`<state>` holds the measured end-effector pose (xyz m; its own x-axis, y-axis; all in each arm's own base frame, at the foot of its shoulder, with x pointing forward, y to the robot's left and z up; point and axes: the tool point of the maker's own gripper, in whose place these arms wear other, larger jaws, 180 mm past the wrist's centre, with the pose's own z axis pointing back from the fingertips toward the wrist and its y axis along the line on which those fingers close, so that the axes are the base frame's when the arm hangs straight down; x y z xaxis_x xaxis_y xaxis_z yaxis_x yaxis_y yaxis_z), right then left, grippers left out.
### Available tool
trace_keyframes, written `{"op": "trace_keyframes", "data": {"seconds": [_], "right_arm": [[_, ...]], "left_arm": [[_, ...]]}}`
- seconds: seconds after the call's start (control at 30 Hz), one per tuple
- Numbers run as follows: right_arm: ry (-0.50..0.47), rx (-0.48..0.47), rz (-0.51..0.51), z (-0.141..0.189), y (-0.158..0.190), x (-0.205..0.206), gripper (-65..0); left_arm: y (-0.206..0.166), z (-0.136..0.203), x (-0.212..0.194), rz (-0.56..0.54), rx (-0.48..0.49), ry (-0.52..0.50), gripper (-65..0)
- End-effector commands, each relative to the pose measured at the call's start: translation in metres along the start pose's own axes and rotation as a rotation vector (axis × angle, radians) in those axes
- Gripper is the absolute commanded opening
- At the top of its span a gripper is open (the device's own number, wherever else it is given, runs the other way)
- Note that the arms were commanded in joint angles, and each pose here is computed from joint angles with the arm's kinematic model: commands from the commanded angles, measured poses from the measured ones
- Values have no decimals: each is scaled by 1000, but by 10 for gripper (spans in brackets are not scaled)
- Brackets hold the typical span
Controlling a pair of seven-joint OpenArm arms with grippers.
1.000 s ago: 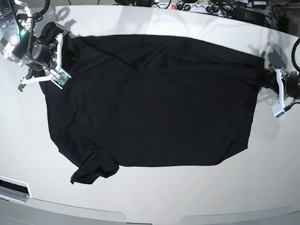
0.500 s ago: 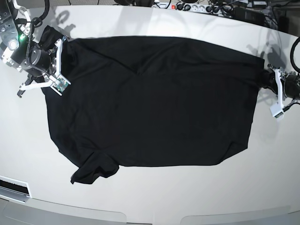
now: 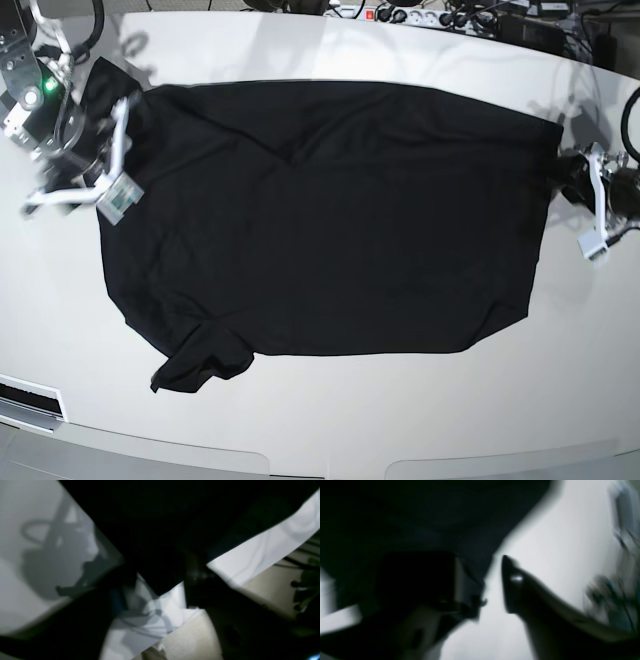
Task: Layout the t-shirt on the table in an organized manner, then fold the t-shirt properly
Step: 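Drag the grasped corner with the right gripper away from the left gripper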
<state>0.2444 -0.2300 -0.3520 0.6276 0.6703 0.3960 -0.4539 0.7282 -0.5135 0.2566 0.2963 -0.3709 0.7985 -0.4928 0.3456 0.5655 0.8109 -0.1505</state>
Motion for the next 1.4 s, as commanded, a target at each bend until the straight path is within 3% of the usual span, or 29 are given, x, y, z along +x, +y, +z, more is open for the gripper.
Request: {"op": "trace_keyframes", "data": {"seconds": [0.0, 0.13, 0.23, 0.37, 0.53, 0.67, 0.8, 0.93, 1.07, 1.2, 1.27, 1.37], "right_arm": [[-21, -89, -10, 3, -26, 10, -318], [-4, -205, -36, 5, -50, 10, -377], [16, -237, -64, 7, -56, 6, -380], [50, -164, -65, 5, -42, 0, -380], [120, 73, -142, 6, 13, -24, -380], [200, -14, -192, 12, 19, -55, -380], [253, 37, -238, 20, 53, -73, -380], [281, 12, -281, 25, 70, -81, -380], [254, 39, -205, 30, 74, -73, -382], [198, 110, -83, 46, 77, -56, -437], [153, 167, -52, 59, 83, -45, -443], [88, 326, -45, 84, 108, -33, -442]], "left_arm": [[16, 17, 14, -15, 57, -28, -273], [32, 26, 23, 5, 132, -34, -271], [35, 27, 23, -4, 147, -26, -271], [35, 27, 21, -3, 147, -18, -275], [31, 26, 22, -37, 125, -18, -275], [30, 25, 23, -42, 120, -25, -275], [28, 23, 26, -40, 111, -37, -275], [24, 23, 29, -31, 92, -55, -275], [24, 23, 29, -31, 92, -55, -275], [24, 23, 29, -31, 91, -55, -275], [24, 23, 29, -31, 91, -56, -275], [24, 23, 29, -31, 91, -56, -275]]}}
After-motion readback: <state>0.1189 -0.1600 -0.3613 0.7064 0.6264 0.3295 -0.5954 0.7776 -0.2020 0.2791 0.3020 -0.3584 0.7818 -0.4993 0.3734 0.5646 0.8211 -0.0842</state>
